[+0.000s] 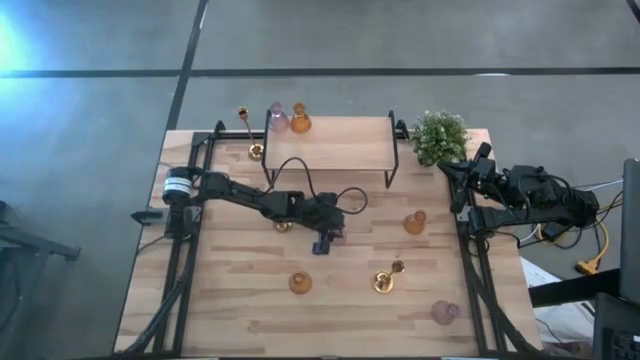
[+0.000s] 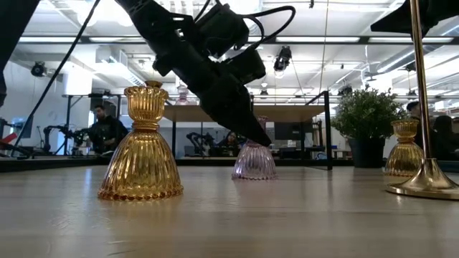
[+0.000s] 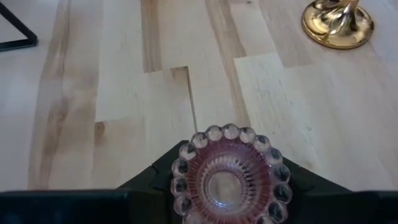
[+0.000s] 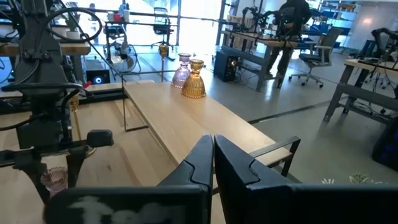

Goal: Pick & Place candle stick holders
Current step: Put the top purple glass candle holder on the shelf aligned with the other glass candle holders

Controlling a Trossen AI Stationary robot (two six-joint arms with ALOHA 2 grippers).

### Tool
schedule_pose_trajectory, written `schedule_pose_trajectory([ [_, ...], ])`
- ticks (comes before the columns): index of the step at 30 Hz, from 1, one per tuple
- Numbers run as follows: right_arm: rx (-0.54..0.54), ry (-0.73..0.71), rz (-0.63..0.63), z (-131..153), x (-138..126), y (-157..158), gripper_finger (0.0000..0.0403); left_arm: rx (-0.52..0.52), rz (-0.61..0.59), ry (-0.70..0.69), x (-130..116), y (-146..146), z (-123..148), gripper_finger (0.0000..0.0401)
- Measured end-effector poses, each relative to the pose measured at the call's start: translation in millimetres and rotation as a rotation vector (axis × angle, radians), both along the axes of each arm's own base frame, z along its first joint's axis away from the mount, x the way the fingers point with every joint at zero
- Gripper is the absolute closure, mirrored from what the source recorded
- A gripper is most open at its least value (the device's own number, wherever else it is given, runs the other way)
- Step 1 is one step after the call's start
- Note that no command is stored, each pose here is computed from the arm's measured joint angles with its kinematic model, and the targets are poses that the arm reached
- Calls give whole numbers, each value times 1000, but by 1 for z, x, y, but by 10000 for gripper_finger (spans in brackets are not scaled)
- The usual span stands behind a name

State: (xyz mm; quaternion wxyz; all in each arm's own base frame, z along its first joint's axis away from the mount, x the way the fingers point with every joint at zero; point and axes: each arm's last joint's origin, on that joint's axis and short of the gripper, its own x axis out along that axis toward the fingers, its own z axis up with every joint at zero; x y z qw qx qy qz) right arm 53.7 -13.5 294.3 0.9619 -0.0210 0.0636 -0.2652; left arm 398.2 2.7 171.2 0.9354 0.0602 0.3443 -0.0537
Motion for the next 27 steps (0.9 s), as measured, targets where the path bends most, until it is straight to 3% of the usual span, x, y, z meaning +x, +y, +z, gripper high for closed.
schedule_pose_trajectory([
  [3, 0, 0, 0, 0, 0, 0, 394, -6, 14, 1, -1, 0, 5, 250],
  [6, 0, -1, 0, 0, 0, 0, 394, -32, 36, -23, 0, 0, 27, 250],
  [10, 0, -1, 1, 0, 0, 0, 394, -52, 97, -53, 2, 1, 83, 250],
  [13, 0, -1, 0, 0, 0, 0, 394, 6, 184, -102, 1, 5, 134, 250],
  [16, 0, -1, 0, 0, 0, 0, 394, 92, 334, -168, -1, 17, 183, 250],
  [19, 0, -1, 0, 0, 0, 0, 394, 155, 513, -232, -4, 39, 213, 250],
  [22, 0, -1, 0, 0, 0, 0, 394, 182, 665, -274, -8, 64, 223, 250],
  [27, 0, -1, 0, 0, 0, 0, 394, 141, 874, -268, -19, 107, 220, 250],
])
